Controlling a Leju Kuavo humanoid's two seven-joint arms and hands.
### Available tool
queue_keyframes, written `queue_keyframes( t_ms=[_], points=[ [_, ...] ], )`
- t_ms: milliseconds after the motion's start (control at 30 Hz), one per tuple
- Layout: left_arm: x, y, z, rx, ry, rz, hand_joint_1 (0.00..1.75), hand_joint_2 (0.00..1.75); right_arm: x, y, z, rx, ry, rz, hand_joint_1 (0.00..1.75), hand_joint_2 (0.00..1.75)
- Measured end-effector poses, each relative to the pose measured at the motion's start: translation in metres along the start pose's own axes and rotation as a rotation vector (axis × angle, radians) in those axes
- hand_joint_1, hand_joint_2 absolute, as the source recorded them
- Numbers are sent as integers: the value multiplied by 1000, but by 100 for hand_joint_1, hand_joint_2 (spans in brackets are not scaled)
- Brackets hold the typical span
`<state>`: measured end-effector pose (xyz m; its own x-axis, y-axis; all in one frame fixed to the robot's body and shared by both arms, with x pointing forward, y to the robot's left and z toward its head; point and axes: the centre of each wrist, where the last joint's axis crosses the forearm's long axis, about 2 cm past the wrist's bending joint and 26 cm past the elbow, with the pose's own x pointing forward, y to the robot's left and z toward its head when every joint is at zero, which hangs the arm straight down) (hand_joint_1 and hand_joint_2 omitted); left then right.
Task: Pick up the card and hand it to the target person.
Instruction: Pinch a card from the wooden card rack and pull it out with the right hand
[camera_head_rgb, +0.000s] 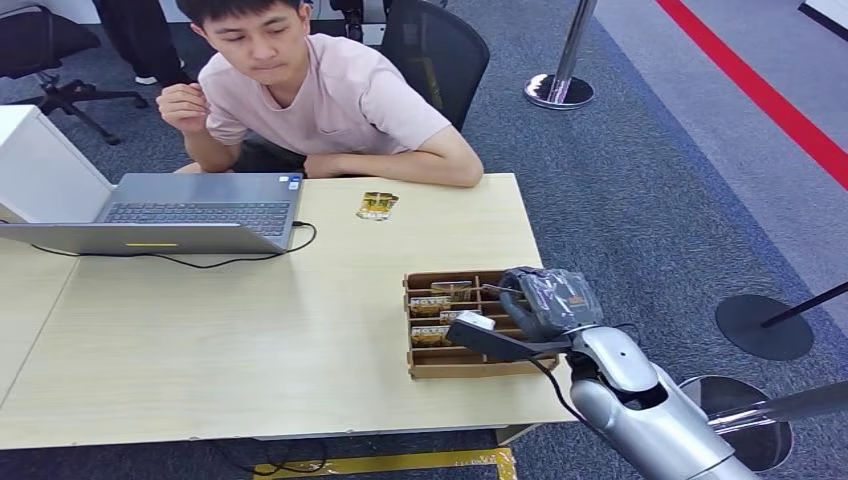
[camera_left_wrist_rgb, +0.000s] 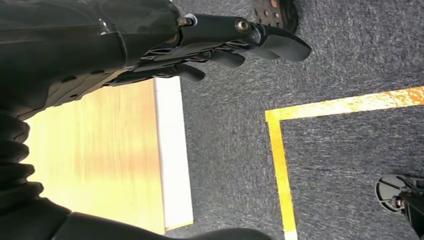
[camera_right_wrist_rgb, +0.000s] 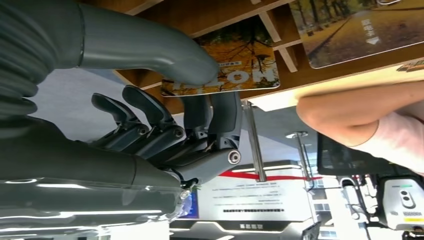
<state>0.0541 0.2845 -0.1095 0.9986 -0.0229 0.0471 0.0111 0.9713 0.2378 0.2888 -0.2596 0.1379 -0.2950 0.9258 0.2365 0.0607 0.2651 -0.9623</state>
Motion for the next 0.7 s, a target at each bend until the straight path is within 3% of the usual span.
queue_keyframes(
  t_ms=[500,700],
  points=[
    [0,0,0,-4,-14,2,0,175,7,-29,9,-319,-142,-52,155,175],
    [0,-1,0,-16,-62,9,0,175,5,-31,16,-408,-184,-40,155,175]
  ],
)
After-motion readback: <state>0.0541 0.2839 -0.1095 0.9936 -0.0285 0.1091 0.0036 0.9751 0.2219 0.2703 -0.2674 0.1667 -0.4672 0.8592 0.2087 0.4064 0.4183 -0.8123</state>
